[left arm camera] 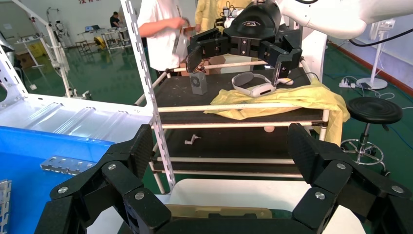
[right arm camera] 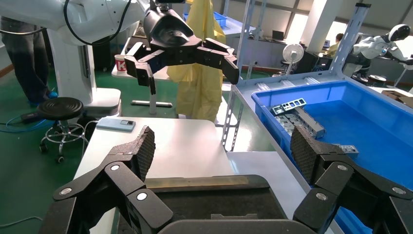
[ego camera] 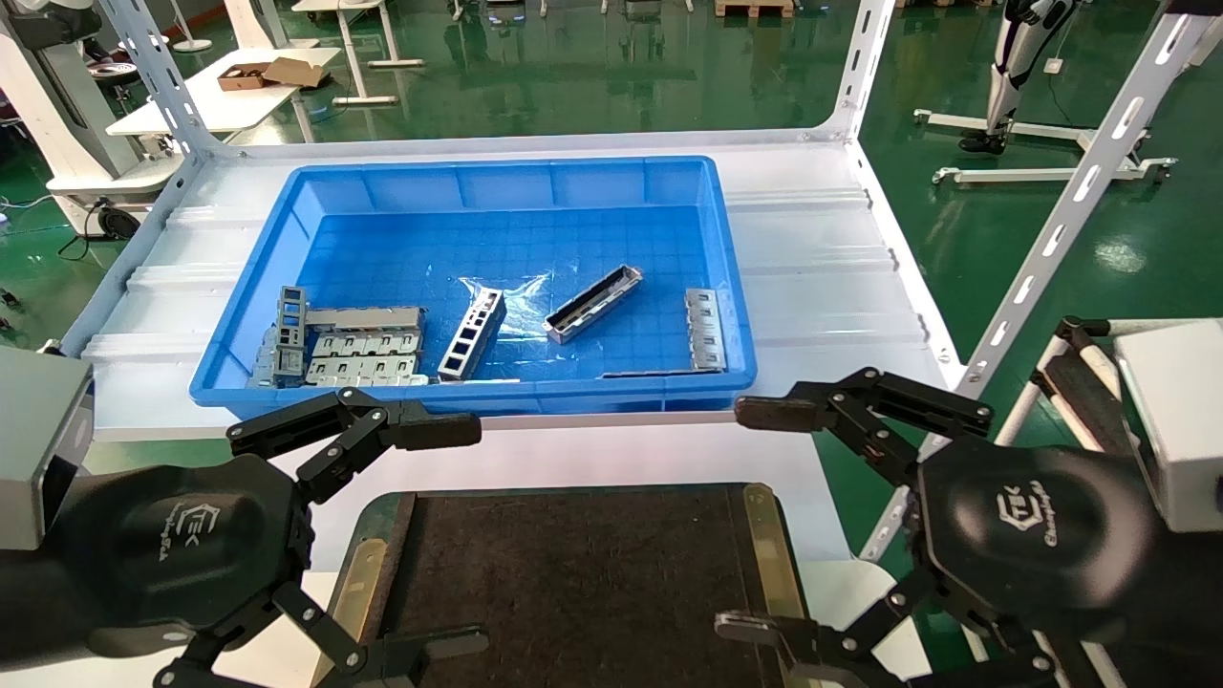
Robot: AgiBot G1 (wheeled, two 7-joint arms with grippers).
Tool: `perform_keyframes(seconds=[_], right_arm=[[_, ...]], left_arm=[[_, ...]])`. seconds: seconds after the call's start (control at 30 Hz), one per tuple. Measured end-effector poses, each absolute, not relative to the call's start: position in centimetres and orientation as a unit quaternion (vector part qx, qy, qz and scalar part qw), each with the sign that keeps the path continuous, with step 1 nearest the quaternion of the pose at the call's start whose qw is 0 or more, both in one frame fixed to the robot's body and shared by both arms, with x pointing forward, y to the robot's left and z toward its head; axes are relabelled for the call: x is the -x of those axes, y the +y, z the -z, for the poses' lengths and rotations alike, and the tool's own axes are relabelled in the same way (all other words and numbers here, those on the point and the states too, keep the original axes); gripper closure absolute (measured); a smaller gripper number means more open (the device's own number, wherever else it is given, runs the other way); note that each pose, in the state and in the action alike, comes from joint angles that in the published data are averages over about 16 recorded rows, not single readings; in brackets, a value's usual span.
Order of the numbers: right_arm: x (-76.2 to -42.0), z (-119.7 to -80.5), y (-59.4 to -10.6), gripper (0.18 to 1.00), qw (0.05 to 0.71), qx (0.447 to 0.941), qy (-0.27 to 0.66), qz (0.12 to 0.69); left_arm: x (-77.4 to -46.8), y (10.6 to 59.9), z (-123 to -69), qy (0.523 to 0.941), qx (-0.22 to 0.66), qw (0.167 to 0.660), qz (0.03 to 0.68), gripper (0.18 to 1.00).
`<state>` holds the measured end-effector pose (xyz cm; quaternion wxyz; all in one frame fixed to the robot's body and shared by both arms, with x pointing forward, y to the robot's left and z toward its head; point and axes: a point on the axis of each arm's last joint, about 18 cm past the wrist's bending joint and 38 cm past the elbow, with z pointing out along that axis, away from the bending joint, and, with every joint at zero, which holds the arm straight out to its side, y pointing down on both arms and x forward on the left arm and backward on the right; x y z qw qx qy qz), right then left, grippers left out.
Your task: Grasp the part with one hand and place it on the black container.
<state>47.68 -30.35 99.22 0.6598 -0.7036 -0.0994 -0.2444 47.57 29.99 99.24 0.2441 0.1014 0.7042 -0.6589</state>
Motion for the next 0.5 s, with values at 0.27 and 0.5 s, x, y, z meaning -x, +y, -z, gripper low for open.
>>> perform_keyframes(seconds=[0.27, 0.5], right_arm=[[-47.68, -99.22, -30.35, 0.178, 0.66, 0.704, -0.099, 0.244], [-47.68, -99.22, -30.35, 0.178, 0.66, 0.704, -0.099, 0.244]], left_arm=[[-47.57, 29.99, -99.24, 0.704, -0.101, 0.244, 0.659, 0.184], [-47.57, 29.99, -99.24, 0.704, -0.101, 0.244, 0.659, 0.184]])
